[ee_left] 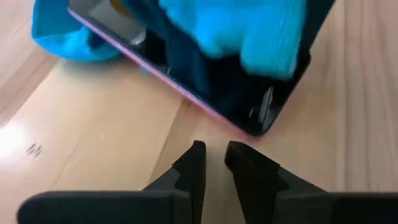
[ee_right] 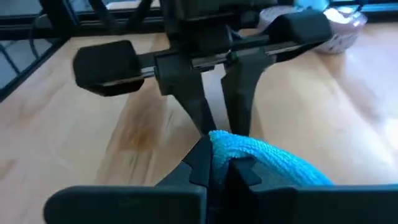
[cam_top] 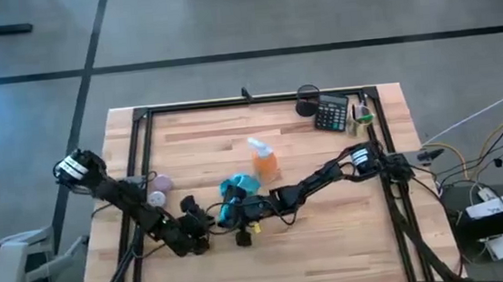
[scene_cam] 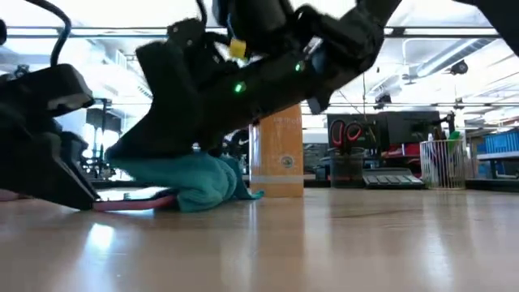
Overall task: Apply microfiber cloth
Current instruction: Wipe the cellphone with the microfiber cloth
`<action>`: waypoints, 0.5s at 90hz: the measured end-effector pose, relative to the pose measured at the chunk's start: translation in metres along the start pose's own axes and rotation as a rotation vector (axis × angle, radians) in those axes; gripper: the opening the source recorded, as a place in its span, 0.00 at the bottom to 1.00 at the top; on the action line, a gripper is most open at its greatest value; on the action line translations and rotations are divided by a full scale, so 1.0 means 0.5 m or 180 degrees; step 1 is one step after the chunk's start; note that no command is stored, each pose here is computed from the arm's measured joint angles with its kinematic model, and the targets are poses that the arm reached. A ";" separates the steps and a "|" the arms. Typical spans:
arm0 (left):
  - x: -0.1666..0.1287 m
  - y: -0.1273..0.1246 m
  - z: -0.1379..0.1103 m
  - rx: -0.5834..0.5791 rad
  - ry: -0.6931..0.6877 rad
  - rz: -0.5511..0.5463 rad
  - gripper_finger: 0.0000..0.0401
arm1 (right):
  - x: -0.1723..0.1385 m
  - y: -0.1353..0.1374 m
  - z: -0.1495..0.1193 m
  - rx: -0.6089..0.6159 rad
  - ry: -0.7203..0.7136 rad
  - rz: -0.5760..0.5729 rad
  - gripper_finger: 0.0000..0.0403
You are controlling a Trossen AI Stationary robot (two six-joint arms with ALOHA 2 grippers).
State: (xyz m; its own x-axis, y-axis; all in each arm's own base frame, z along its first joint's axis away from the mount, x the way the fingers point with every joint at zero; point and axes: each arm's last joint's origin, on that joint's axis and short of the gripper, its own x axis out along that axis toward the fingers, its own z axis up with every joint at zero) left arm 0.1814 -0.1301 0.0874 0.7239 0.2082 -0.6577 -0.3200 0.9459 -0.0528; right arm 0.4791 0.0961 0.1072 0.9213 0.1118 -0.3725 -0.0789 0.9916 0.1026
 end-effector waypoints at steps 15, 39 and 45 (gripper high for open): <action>0.009 0.000 -0.006 -0.0054 -0.0001 0.0075 0.15 | 0.023 -0.009 -0.022 0.0092 0.0058 0.0025 0.00; -0.006 -0.001 0.017 -0.0020 -0.0101 -0.0030 0.15 | 0.033 -0.010 -0.052 -0.0033 0.0308 0.0279 0.00; -0.018 0.002 0.030 -0.0006 -0.0164 -0.0052 0.15 | 0.032 -0.008 -0.055 -0.0071 0.0359 0.0448 0.00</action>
State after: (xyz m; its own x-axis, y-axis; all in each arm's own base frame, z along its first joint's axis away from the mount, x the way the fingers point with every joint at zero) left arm 0.1838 -0.1271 0.1045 0.7596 0.2054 -0.6171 -0.3091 0.9488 -0.0646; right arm 0.4839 0.0956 0.0756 0.8521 0.2548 -0.4571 -0.2135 0.9667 0.1408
